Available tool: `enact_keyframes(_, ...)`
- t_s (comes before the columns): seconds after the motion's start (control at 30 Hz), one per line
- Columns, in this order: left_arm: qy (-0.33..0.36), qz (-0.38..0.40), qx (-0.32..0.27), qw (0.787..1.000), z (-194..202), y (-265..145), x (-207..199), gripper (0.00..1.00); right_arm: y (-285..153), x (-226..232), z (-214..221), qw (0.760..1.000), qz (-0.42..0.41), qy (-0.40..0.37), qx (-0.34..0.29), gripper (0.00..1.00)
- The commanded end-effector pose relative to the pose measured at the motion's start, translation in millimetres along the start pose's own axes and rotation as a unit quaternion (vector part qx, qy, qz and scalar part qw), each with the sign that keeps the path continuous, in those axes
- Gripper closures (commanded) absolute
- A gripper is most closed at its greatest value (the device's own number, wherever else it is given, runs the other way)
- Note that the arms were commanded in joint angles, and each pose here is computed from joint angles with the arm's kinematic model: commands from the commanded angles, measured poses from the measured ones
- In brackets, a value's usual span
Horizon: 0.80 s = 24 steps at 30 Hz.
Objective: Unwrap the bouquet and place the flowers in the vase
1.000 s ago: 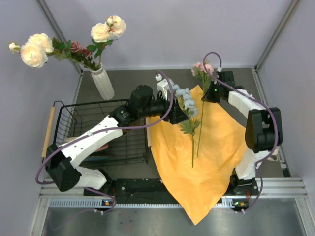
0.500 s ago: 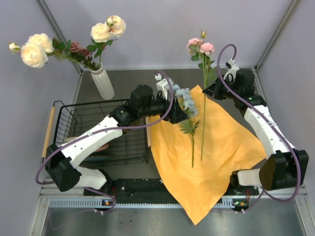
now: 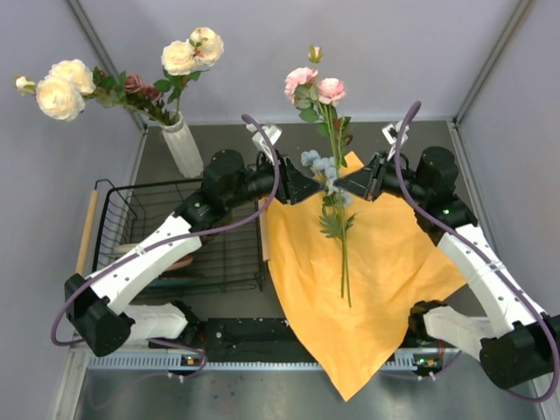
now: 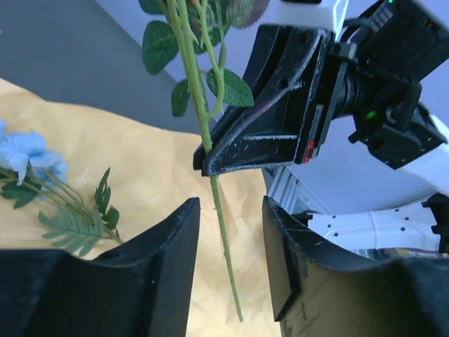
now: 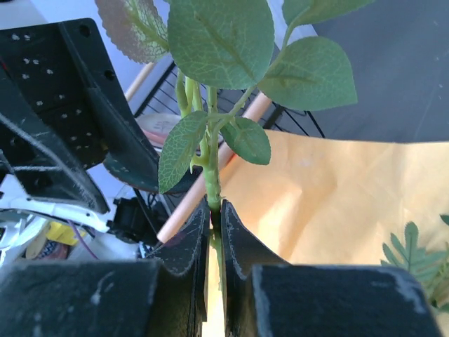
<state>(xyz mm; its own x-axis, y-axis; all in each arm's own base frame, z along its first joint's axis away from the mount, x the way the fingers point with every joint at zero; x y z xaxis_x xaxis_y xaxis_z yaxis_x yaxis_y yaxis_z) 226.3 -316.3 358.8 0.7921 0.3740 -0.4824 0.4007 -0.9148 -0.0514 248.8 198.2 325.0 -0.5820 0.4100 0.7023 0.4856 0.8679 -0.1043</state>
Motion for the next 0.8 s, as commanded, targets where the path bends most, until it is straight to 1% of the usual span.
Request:
enact_keyframes(0.0, 0.010, 0.027, -0.068, 0.997, -29, -13, -17, 0.58, -4, 34, -4, 0.997, -0.071, -0.016, -0.011, 1.00)
enact_keyframes(0.13, 0.004, 0.045, -0.076, 0.996, -34, -13, -23, 0.58, -2, 44, 2, 0.996, -0.085, -0.020, 0.000, 1.00)
enact_keyframes(0.2, -0.003, 0.047, -0.063, 0.997, -30, -7, -21, 0.52, 0, 47, 5, 0.996, -0.087, -0.021, 0.007, 1.00)
enact_keyframes(0.23, -0.006, 0.050, -0.064, 0.997, -33, -6, -23, 0.46, -1, 51, 3, 0.996, -0.090, -0.027, 0.006, 1.00)
enact_keyframes(0.27, -0.010, 0.050, -0.063, 0.997, -33, -4, -22, 0.43, 0, 53, 4, 0.995, -0.090, -0.032, 0.008, 1.00)
enact_keyframes(0.33, -0.012, 0.050, -0.065, 0.997, -33, -2, -21, 0.41, -1, 59, 5, 0.995, -0.094, -0.038, 0.012, 1.00)
enact_keyframes(0.4, -0.012, 0.049, -0.067, 0.996, -34, -2, -21, 0.44, -1, 62, 5, 0.994, -0.094, -0.047, 0.009, 1.00)
enact_keyframes(0.43, -0.011, 0.047, -0.069, 0.996, -35, -2, -21, 0.48, -2, 65, 5, 0.994, -0.097, -0.052, 0.007, 1.00)
enact_keyframes(0.53, -0.009, 0.046, -0.076, 0.996, -37, -4, -21, 0.53, -2, 66, 10, 0.994, -0.096, -0.047, 0.018, 1.00)
enact_keyframes(0.57, -0.009, 0.046, -0.076, 0.996, -37, -4, -21, 0.56, -1, 66, 10, 0.994, -0.096, -0.045, 0.020, 1.00)
enact_keyframes(0.7, -0.010, 0.051, -0.075, 0.996, -35, -2, -21, 0.64, 3, 71, 13, 0.993, -0.103, -0.049, 0.028, 1.00)
enact_keyframes(0.77, -0.010, 0.055, -0.074, 0.996, -35, -1, -22, 0.67, 2, 74, 13, 0.993, -0.105, -0.050, 0.028, 1.00)
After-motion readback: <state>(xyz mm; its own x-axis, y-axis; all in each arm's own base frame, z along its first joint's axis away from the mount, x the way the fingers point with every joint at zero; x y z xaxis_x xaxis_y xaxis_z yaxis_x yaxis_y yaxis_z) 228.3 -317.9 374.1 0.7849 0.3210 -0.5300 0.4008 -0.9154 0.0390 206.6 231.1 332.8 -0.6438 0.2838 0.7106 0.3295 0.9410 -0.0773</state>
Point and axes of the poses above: each gripper's point midway between its finger pads, its own y axis out along the fingers, its own x axis along the line the jaws close on, z = x × y, the point moved 3 cm from there along -y, back along the fingers, and after that the axes turned 8 degrees about y, right-handed, at the moved point
